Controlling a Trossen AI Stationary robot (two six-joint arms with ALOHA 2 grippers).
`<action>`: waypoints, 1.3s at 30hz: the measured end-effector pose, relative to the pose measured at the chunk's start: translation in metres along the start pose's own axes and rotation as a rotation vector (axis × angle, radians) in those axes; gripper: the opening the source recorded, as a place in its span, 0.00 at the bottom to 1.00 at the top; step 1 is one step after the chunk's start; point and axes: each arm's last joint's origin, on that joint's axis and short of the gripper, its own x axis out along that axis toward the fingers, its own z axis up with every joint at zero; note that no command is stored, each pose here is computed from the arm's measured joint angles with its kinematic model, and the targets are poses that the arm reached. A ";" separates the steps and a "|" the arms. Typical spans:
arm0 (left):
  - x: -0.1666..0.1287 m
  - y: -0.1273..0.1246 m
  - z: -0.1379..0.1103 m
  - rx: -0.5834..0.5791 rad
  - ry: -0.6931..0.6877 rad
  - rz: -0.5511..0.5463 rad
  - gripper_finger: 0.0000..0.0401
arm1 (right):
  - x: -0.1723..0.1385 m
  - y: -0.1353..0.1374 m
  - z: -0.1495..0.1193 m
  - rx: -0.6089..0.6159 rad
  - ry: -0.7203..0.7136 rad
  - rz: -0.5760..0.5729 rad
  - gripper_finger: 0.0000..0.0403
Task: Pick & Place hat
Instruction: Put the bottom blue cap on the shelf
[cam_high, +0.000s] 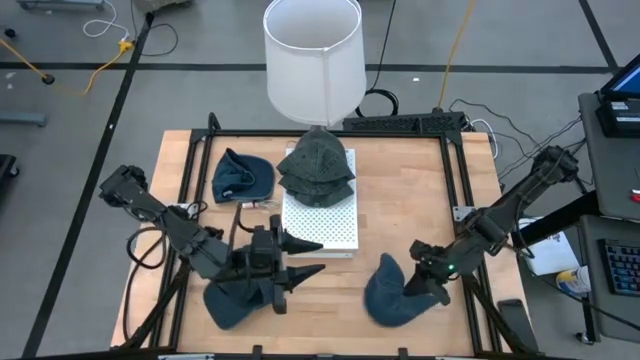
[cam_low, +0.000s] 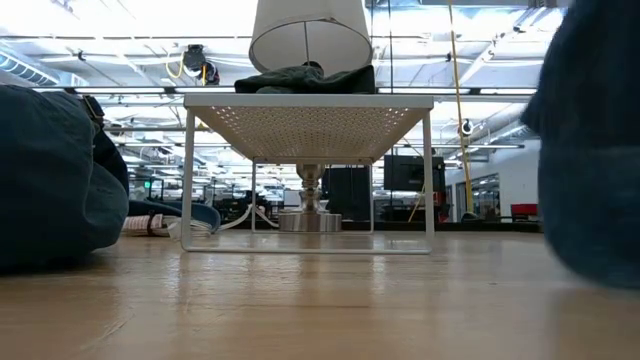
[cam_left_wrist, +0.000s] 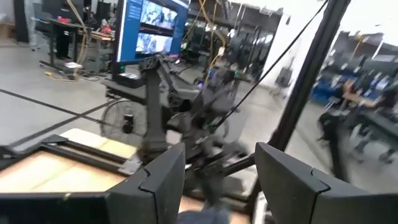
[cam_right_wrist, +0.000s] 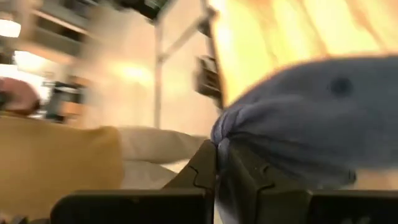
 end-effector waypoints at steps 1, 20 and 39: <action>0.001 0.001 -0.001 0.021 0.013 0.007 0.49 | 0.000 0.004 0.003 -0.016 -0.023 0.039 0.03; 0.009 0.017 -0.019 -0.053 0.210 -0.014 0.49 | -0.022 0.034 0.065 -0.185 -0.526 0.452 0.03; -0.001 0.007 -0.022 -0.052 0.340 -0.240 0.49 | -0.042 0.061 0.159 -0.419 -0.229 -0.024 0.03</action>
